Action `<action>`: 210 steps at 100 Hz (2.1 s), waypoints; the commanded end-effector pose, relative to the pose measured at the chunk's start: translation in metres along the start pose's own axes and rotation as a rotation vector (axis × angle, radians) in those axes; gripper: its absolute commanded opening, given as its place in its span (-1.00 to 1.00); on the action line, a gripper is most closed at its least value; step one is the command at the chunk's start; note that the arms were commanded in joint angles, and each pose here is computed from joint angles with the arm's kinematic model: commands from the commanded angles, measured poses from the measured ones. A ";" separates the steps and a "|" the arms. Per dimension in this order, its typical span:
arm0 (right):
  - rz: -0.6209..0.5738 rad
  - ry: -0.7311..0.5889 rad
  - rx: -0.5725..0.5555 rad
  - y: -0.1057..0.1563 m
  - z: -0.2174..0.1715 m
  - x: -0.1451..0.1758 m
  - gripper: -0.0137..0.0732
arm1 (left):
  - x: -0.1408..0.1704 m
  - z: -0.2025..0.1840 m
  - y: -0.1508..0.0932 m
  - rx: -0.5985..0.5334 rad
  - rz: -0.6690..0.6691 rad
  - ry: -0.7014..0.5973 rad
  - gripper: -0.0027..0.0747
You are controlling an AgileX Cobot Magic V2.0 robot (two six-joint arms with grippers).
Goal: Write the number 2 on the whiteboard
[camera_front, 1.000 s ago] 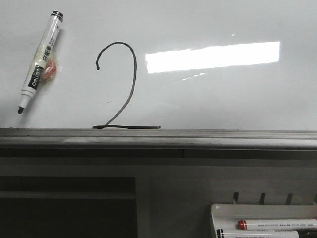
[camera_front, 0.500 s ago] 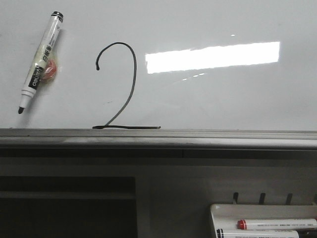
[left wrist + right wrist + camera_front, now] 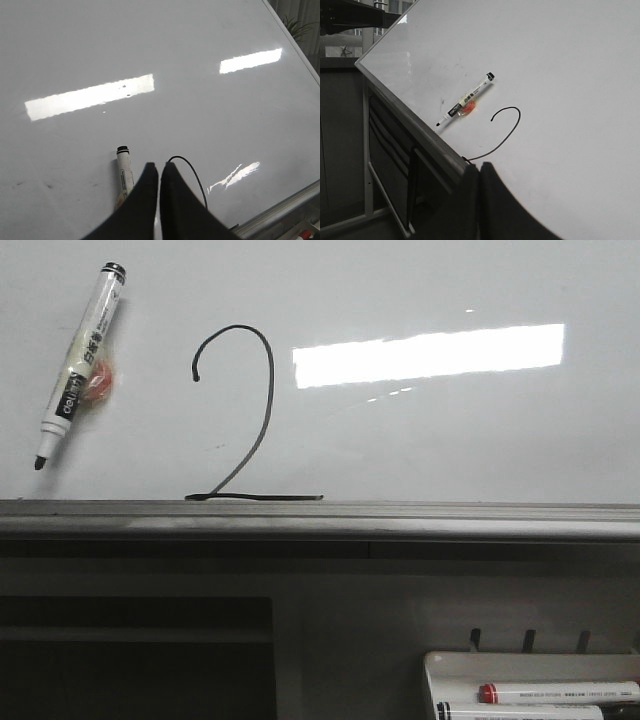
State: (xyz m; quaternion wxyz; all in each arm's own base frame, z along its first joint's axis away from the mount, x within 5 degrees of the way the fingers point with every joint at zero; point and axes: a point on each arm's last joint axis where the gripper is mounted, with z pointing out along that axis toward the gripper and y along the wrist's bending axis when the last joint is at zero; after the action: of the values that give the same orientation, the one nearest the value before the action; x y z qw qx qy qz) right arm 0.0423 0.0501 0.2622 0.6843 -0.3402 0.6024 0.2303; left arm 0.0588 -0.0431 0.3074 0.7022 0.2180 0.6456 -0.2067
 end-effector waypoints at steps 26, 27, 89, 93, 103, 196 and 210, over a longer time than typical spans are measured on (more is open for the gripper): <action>0.003 -0.046 0.047 -0.005 0.000 -0.011 -0.80 | -0.013 0.000 0.004 -0.038 -0.017 -0.063 -0.98; 0.003 -0.046 0.047 -0.005 0.000 -0.011 -0.80 | -0.013 0.000 0.004 -0.041 -0.017 -0.066 -0.98; 0.003 -0.046 0.047 -0.005 0.000 -0.011 -0.80 | 0.054 -0.030 0.028 -0.544 0.125 -0.040 -0.98; 0.003 -0.046 0.047 -0.005 0.000 -0.011 -0.80 | 0.061 -0.031 0.028 -0.561 0.122 -0.021 -0.98; 0.003 -0.046 0.047 -0.005 0.000 -0.011 -0.80 | 0.075 -0.034 0.028 -0.590 0.116 0.002 -0.98; 0.003 -0.046 0.047 -0.005 0.000 -0.011 -0.80 | 0.120 -0.038 0.027 -0.585 0.032 0.269 -0.98; 0.003 -0.046 0.047 -0.005 0.000 -0.011 -0.80 | 0.120 -0.038 0.027 -0.585 0.032 0.269 -0.98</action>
State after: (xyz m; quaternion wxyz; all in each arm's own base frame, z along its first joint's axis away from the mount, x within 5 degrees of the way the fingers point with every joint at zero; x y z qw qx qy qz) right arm 0.0423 0.0501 0.2617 0.6838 -0.3404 0.6029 0.2302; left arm 0.0536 -0.0004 0.1834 0.6173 0.0483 0.7847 0.0299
